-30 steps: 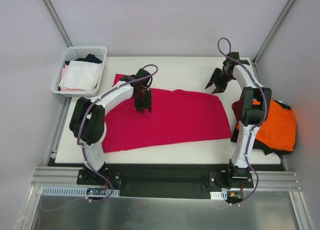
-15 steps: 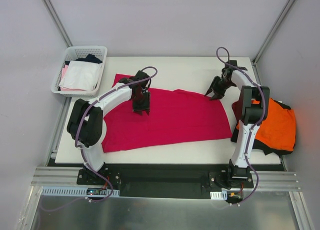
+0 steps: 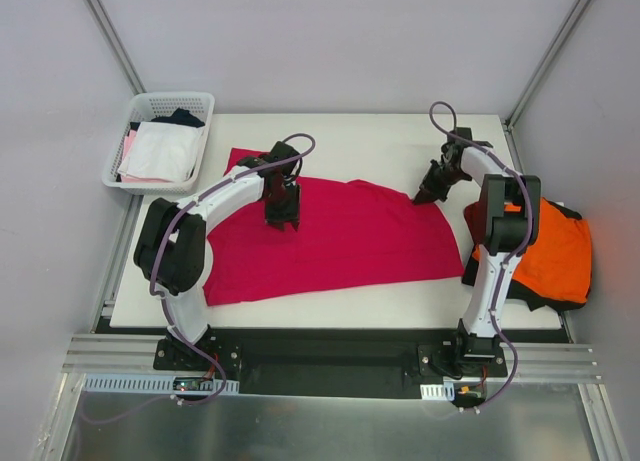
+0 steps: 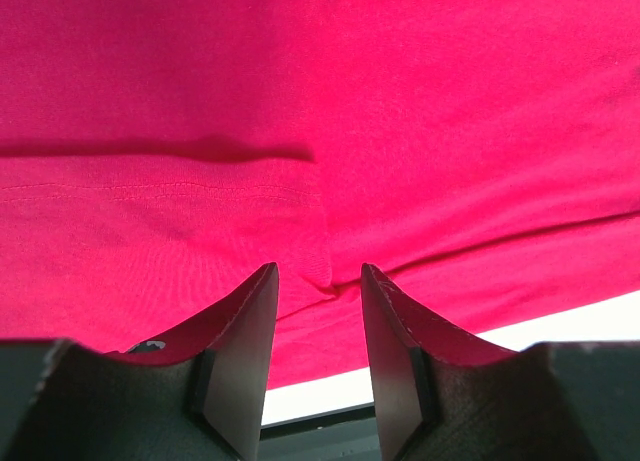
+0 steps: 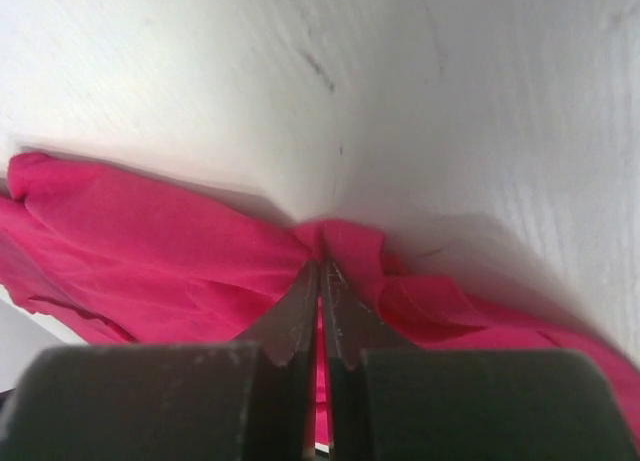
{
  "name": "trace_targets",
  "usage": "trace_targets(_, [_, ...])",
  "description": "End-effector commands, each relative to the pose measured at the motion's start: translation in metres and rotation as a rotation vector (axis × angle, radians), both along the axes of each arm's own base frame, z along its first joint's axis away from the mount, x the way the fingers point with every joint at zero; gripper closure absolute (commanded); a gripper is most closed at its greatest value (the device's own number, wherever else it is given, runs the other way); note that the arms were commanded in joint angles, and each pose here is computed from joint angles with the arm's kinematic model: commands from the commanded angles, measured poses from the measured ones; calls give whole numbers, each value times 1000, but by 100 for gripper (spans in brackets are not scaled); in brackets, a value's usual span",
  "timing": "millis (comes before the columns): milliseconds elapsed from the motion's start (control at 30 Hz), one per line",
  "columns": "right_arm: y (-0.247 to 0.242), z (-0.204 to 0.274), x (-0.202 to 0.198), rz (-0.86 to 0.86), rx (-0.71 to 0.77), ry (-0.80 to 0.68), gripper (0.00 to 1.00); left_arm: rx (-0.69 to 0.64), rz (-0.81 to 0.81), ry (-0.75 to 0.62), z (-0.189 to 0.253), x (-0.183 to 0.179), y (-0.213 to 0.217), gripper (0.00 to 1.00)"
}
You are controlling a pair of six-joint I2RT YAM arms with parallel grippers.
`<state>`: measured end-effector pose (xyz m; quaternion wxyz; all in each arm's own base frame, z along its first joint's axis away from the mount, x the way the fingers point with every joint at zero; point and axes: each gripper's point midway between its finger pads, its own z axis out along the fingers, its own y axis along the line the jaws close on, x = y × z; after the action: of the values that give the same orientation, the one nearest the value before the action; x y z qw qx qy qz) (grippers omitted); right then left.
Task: Fold and stack the t-shirts
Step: Fold the tshirt
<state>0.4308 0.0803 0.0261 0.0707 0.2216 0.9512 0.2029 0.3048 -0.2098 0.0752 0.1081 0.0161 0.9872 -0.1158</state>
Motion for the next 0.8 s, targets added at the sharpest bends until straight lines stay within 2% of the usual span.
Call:
trace_targets(0, [8,44,-11,21,-36,-79,99,0,-8,-32,12,1,7,61])
trace_targets(200, [9,71,-31,25,-70,-115,99,-16,-17,-24,10,6,1,61])
trace_targets(433, [17,78,-64,60,-94,-94,99,-43,-25,-10,10,11,-7,61])
trace_targets(567, [21,71,-90,88,-129,-52,99,-47,-22,-4,9,11,-8,61])
trace_targets(767, [28,46,-143,173,-207,94,99,-44,-14,12,4,6,-7,62])
